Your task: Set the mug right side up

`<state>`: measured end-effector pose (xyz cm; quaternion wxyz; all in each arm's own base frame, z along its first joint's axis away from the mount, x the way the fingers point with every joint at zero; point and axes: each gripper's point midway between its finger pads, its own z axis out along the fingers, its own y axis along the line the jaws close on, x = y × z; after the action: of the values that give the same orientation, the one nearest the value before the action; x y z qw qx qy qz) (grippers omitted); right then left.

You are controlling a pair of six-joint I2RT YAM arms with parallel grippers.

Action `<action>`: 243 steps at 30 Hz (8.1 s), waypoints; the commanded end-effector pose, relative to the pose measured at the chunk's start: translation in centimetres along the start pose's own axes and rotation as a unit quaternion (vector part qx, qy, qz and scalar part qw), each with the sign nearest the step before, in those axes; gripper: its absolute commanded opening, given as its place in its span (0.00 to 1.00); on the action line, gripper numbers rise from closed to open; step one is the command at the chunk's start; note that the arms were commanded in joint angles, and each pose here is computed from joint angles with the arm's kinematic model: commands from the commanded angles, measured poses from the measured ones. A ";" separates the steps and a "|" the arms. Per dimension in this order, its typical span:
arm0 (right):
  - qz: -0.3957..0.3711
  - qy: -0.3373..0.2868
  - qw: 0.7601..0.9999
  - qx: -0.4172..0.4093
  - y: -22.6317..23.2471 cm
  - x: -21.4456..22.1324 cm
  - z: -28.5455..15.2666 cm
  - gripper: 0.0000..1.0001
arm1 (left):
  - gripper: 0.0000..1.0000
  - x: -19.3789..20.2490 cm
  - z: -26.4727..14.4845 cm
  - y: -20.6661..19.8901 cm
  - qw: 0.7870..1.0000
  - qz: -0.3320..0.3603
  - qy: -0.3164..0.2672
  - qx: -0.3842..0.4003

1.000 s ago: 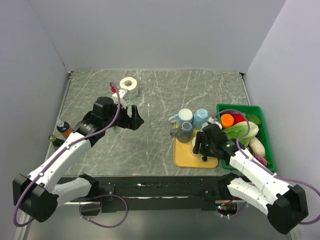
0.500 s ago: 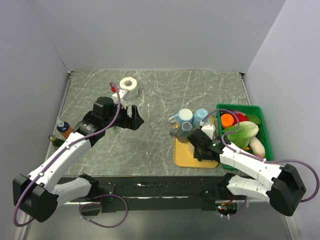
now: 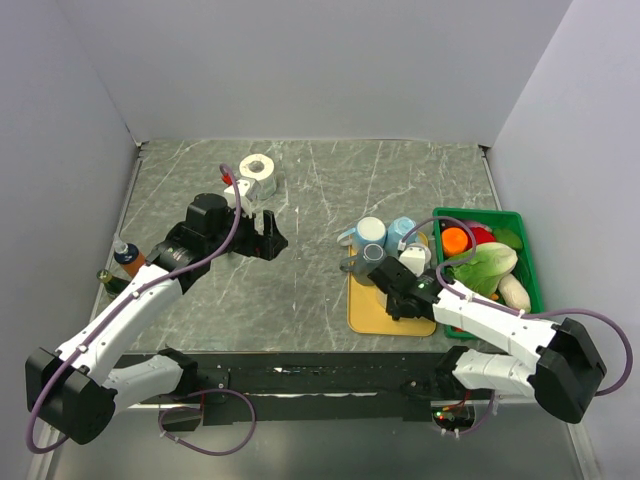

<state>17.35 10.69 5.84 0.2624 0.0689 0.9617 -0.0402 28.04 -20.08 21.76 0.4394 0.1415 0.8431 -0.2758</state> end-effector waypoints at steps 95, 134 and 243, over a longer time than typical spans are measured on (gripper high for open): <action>0.056 -0.244 0.706 -0.662 21.1 -13.8 -28.5 0.00 | 0.01 -5.8 -11.1 -13.7 0.863 -0.219 -0.196 0.412; 0.116 -0.204 0.916 -0.325 11.0 -11.5 -14.7 1.00 | 0.01 -3.4 1.2 4.7 0.971 -0.132 -0.043 -0.196; 0.318 -0.095 0.941 -0.062 7.3 -10.1 -5.5 1.00 | 0.96 -4.9 -5.5 -8.0 0.984 0.024 -0.170 0.043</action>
<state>23.28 15.98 12.95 0.3441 0.2276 0.9041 0.1112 22.85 -24.85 29.40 0.5421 0.1528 0.7514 -0.3438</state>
